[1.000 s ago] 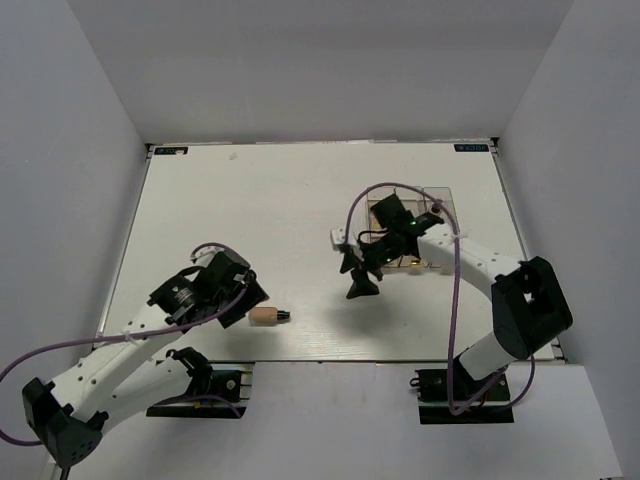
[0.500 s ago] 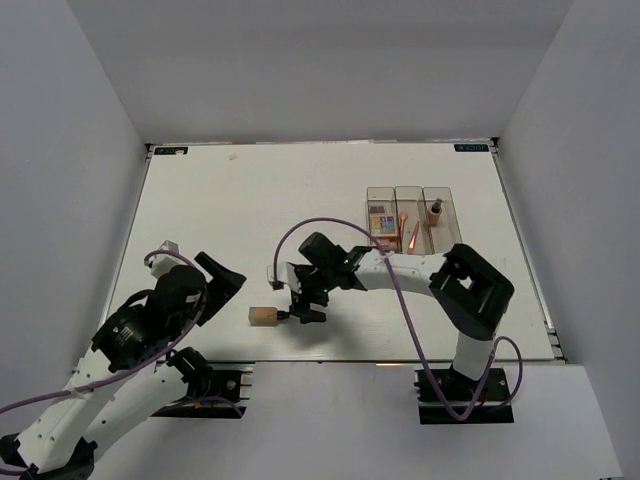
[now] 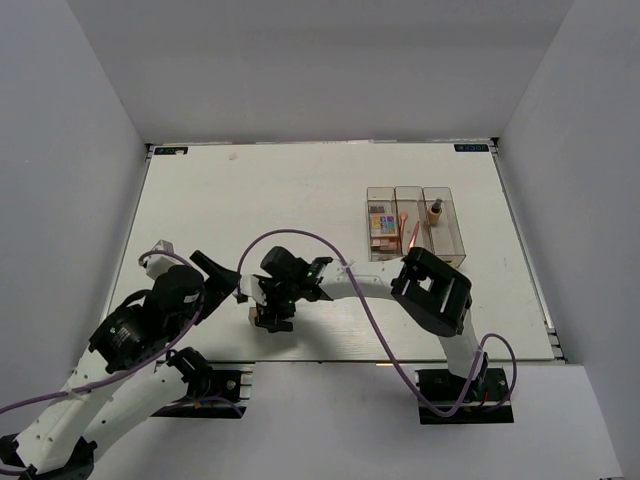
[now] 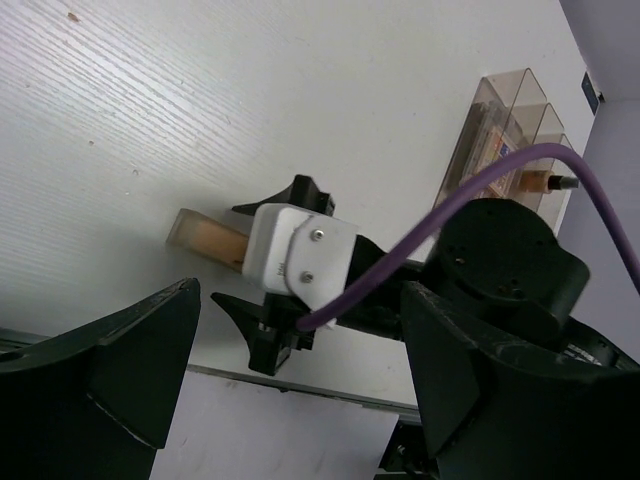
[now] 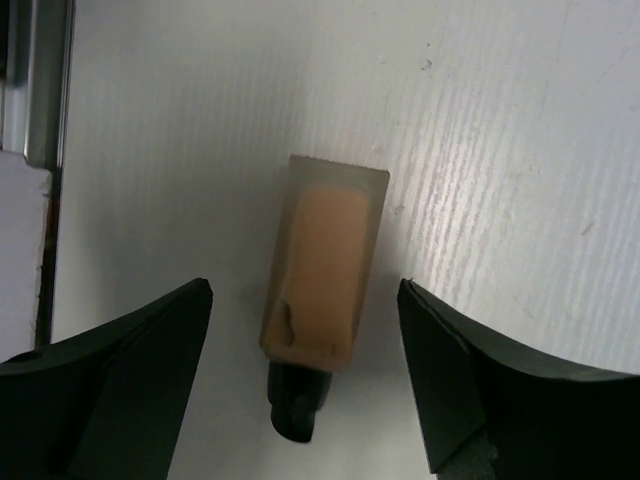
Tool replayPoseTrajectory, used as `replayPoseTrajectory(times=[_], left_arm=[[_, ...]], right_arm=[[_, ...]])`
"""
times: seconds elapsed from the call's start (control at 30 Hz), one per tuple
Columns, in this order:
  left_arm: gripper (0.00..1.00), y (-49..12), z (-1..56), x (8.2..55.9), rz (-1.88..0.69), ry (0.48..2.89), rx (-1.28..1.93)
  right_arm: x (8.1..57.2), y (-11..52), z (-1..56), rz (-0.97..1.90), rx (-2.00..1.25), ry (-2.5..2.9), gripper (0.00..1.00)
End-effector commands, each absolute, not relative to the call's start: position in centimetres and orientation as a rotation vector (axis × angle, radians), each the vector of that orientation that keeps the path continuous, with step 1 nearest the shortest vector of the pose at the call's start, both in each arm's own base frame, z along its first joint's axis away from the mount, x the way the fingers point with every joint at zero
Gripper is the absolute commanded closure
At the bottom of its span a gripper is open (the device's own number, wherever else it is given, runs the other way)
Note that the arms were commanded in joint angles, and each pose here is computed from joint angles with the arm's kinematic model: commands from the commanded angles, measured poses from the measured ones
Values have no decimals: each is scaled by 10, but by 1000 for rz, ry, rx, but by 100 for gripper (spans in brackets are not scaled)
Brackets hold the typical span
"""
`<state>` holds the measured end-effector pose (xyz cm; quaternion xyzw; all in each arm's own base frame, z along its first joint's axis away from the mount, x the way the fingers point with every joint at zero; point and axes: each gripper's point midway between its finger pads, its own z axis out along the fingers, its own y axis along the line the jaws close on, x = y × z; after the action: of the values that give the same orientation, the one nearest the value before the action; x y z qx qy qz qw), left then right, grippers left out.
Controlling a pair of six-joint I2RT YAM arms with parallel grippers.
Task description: Organize the makeup
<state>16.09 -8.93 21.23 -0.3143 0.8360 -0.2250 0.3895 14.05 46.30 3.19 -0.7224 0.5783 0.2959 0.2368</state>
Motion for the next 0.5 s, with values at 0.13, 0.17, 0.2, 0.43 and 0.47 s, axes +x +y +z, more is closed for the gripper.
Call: replayPoseTrajectory(times=[0.13,0.17,0.2,0.43,0.47], left_arm=[[9,-78,228,159,-582,2059,-814],[9,-78,228,160,-581,2056,-815],[9,-77,230,160,-587,2047,-818],[10,-71,240,164,-602,1975,-834],[10,-70,239,165,-585,1974,-837]], right_arm=[[142,478,34,807,-1965,1568,44],[143,477,35,801,-1967,1567,49],[145,473,35,793,-1967,1571,60],[176,445,72,734,-1865,1578,98],[179,441,77,728,-1852,1583,99]])
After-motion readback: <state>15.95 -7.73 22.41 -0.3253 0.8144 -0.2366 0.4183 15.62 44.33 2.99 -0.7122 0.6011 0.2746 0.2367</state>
